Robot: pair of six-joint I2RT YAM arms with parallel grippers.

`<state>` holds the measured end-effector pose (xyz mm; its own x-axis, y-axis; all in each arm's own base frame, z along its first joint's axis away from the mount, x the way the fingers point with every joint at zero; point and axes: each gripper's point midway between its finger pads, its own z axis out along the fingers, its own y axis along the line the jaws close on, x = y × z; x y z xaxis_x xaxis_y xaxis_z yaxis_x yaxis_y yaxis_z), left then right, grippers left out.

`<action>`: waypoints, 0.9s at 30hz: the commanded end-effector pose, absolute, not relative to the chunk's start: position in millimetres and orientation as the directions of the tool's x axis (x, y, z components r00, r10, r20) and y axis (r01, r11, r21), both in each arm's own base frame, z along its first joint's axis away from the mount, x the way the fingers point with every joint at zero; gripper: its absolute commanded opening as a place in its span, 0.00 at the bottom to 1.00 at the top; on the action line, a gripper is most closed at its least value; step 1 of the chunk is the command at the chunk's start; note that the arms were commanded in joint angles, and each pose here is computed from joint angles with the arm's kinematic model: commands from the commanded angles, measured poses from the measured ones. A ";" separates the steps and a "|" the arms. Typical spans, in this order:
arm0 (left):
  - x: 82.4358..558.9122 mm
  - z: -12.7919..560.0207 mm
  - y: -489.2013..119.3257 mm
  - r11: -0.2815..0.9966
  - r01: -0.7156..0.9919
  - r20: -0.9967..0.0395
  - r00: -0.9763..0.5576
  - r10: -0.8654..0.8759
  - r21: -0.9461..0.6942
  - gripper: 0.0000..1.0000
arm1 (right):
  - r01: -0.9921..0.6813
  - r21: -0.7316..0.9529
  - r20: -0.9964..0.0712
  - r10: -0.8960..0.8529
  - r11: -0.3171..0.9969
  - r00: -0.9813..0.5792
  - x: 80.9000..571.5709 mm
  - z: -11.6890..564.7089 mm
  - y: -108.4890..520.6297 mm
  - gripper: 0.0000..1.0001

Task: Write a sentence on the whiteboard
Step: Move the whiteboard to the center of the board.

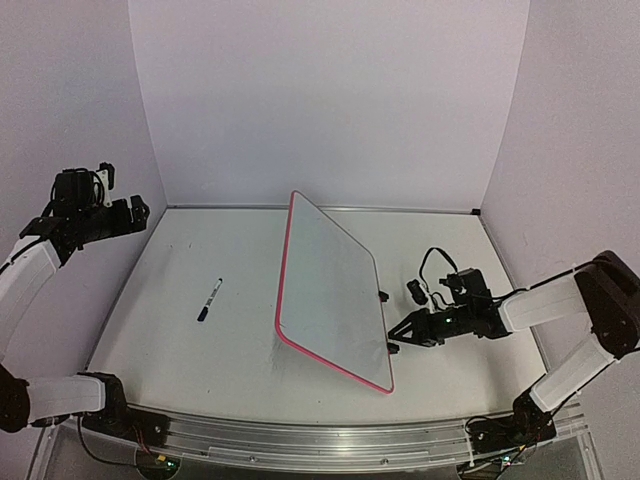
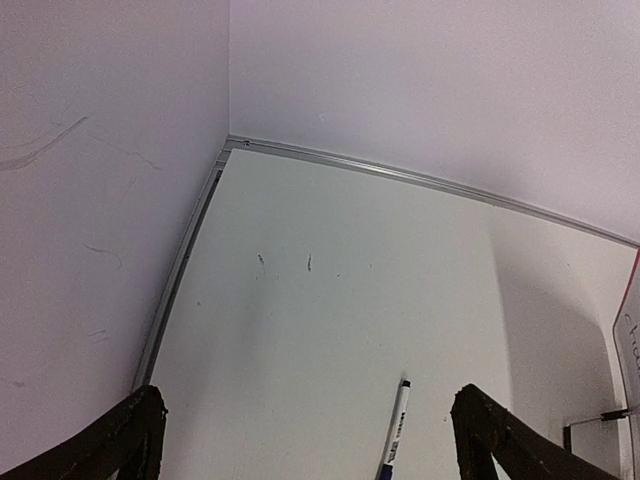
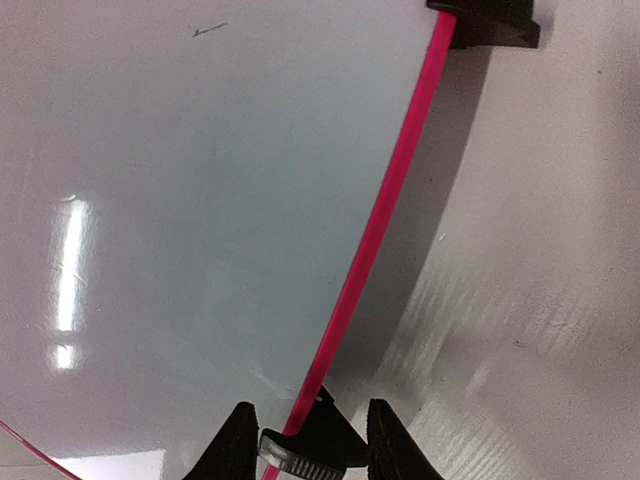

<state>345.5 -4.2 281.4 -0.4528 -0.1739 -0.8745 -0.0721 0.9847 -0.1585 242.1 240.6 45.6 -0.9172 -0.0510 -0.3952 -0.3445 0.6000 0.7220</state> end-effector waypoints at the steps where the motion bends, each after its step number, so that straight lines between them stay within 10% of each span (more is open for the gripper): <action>1: 349.6 289.2 -0.9 0.986 -0.080 -0.891 -0.423 -0.164 -0.144 0.99 | -0.396 0.737 -0.422 -0.085 0.548 -0.902 236.3 50.1 255.8 0.31; 27: 350.7 283.8 0.2 0.986 -0.090 -0.883 -0.438 -0.168 -0.143 1.00 | -0.548 0.633 -0.513 -0.234 0.547 -0.826 169.4 50.5 318.3 0.23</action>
<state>348.2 -2.4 275.7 -0.4668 -0.1737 -0.8672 -0.0842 0.9848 -0.1520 163.5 306.3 45.9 -0.8529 -0.2456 -0.4606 -0.5168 0.5219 0.6787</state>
